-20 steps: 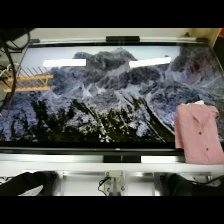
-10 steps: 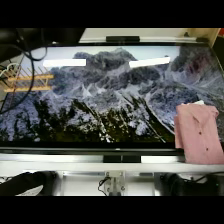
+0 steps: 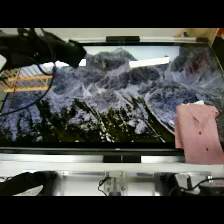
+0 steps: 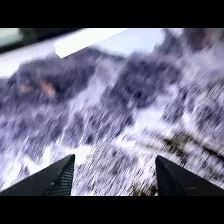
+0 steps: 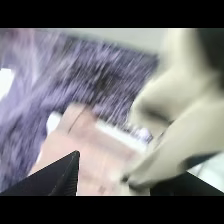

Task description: Fold the shirts.

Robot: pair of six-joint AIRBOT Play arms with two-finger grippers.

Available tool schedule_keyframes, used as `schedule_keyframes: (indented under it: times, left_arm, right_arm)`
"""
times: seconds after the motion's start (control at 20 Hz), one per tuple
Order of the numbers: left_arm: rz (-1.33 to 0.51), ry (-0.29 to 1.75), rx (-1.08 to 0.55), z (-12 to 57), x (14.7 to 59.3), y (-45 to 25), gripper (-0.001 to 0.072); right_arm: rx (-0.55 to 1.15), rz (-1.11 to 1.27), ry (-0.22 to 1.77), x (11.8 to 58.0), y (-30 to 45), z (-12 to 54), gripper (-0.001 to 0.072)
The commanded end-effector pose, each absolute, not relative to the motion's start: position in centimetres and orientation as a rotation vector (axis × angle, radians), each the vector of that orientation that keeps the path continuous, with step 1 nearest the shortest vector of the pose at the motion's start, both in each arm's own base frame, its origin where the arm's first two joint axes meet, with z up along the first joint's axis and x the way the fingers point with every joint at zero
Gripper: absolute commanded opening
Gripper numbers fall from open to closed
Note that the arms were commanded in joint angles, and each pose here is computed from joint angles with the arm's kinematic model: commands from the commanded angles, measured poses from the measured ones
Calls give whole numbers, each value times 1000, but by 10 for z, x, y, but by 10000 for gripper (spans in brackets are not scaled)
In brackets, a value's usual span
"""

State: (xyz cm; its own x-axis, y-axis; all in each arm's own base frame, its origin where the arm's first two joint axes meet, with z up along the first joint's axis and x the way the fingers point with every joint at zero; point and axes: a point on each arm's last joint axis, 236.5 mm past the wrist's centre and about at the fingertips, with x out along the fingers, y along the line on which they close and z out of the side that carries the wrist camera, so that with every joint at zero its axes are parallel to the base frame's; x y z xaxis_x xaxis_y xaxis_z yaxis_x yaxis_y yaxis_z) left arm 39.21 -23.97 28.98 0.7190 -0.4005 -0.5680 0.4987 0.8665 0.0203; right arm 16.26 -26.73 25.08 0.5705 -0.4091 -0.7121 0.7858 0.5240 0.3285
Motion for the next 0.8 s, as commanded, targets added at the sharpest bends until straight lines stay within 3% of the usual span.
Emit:
schedule_keyframes:
  times: [0.0,0.2,0.3,0.5,0.75]
  left_arm:
    - [-358,914,282,214,365,-195,596]
    - [-177,1290,364,107,322,-147,596]
    - [-59,1385,295,74,314,-125,597]
    - [32,1379,166,62,329,-104,597]
    - [30,1351,150,63,337,-103,597]
  right_arm:
    - [614,-453,944,226,-178,192,528]
    - [369,-197,1023,311,-82,157,529]
    - [261,-113,1127,328,-42,132,529]
    - [144,27,1376,326,13,78,530]
    - [108,84,1425,333,36,58,530]
